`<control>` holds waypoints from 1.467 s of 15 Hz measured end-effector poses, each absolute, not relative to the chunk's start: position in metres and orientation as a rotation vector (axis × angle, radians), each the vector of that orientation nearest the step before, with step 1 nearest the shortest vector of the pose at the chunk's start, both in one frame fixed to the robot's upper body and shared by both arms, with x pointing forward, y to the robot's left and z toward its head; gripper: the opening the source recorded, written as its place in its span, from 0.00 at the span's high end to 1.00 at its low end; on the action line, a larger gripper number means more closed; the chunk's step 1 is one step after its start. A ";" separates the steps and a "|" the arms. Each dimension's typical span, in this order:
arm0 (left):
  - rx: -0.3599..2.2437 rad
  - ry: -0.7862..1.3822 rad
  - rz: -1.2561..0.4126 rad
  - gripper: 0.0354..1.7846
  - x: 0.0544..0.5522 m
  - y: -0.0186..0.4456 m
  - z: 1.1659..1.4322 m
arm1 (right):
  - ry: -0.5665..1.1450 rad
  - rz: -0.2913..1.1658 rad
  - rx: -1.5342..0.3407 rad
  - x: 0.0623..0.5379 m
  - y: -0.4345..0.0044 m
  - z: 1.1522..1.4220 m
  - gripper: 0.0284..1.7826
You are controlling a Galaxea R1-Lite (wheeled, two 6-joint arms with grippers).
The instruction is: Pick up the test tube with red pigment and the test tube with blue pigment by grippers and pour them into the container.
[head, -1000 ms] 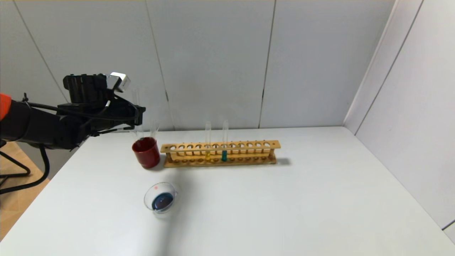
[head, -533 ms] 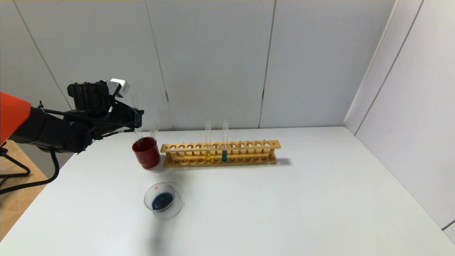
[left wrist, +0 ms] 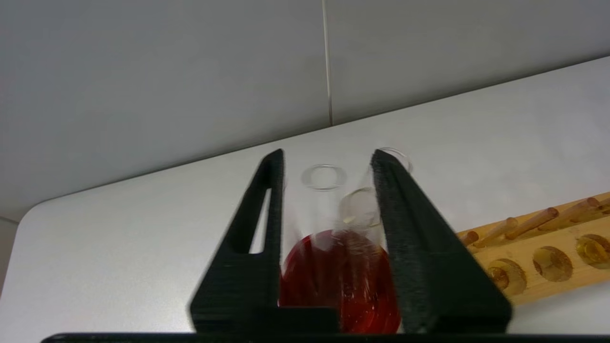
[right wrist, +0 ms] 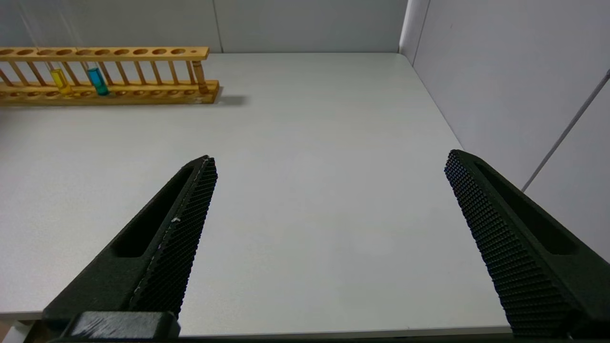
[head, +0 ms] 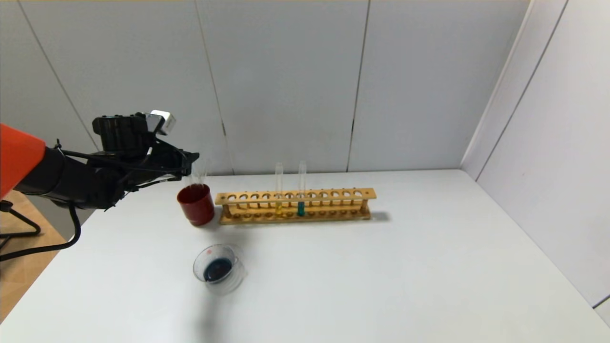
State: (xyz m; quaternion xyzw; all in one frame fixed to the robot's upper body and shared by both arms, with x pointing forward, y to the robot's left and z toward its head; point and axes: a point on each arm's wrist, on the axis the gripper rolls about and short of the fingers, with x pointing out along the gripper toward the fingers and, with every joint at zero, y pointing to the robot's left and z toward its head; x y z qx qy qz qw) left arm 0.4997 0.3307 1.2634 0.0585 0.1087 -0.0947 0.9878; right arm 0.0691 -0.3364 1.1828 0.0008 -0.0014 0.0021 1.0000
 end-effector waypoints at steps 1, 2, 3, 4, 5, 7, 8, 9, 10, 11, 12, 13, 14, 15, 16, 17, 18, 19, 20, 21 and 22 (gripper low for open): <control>0.118 0.215 -0.191 0.48 0.497 0.330 1.266 | -0.003 0.004 0.001 0.069 -0.336 1.183 0.02; 0.118 0.209 -0.191 0.37 0.494 0.330 1.269 | -0.003 0.004 0.002 0.069 -0.336 1.183 0.02; 0.119 0.203 -0.192 0.28 0.491 0.330 1.273 | -0.003 0.004 0.002 0.069 -0.336 1.183 0.02; 0.120 0.194 -0.192 0.20 0.487 0.330 1.278 | -0.003 0.004 0.002 0.069 -0.336 1.183 0.02; 0.121 0.182 -0.192 0.14 0.481 0.329 1.284 | -0.003 0.004 0.002 0.069 -0.336 1.183 0.02; 0.126 0.145 -0.195 0.05 0.465 0.326 1.301 | -0.003 0.004 0.002 0.069 -0.336 1.183 0.02; 0.131 0.120 -0.195 0.03 0.454 0.324 1.313 | -0.003 0.004 0.002 0.069 -0.336 1.183 0.02; 0.135 0.093 -0.192 0.02 0.441 0.323 1.326 | -0.003 0.004 0.002 0.069 -0.336 1.183 0.02; 0.140 0.065 -0.183 0.02 0.426 0.322 1.339 | -0.003 0.004 0.002 0.069 -0.336 1.183 0.02; 0.144 0.040 -0.164 0.02 0.408 0.322 1.353 | -0.002 0.004 0.002 0.069 -0.336 1.183 0.02; 0.147 0.025 -0.142 0.02 0.389 0.323 1.365 | -0.003 0.004 0.002 0.069 -0.336 1.183 0.02; 0.150 0.012 -0.121 0.02 0.369 0.324 1.377 | -0.003 0.004 0.002 0.069 -0.336 1.183 0.02; 0.151 -0.001 -0.103 0.02 0.346 0.324 1.388 | -0.002 0.004 0.002 0.069 -0.336 1.183 0.02; 0.152 -0.016 -0.090 0.02 0.323 0.325 1.398 | -0.003 0.004 0.002 0.069 -0.336 1.183 0.02; 0.151 -0.032 -0.080 0.02 0.300 0.326 1.407 | -0.003 0.004 0.002 0.069 -0.336 1.183 0.02; 0.151 -0.050 -0.072 0.02 0.274 0.327 1.414 | -0.003 0.004 0.002 0.069 -0.336 1.183 0.02; 0.149 -0.062 -0.061 0.02 0.250 0.328 1.419 | -0.003 0.004 0.002 0.069 -0.336 1.183 0.02; 0.148 -0.070 -0.043 0.02 0.227 0.329 1.421 | -0.003 0.004 0.002 0.069 -0.336 1.183 0.02; 0.146 -0.077 -0.020 0.02 0.203 0.330 1.419 | -0.003 0.004 0.002 0.069 -0.336 1.183 0.02; 0.144 -0.088 -0.004 0.02 0.181 0.331 1.415 | -0.003 0.004 0.002 0.069 -0.336 1.183 0.02; 0.143 -0.103 0.011 0.02 0.161 0.332 1.408 | -0.003 0.004 0.002 0.069 -0.336 1.183 0.02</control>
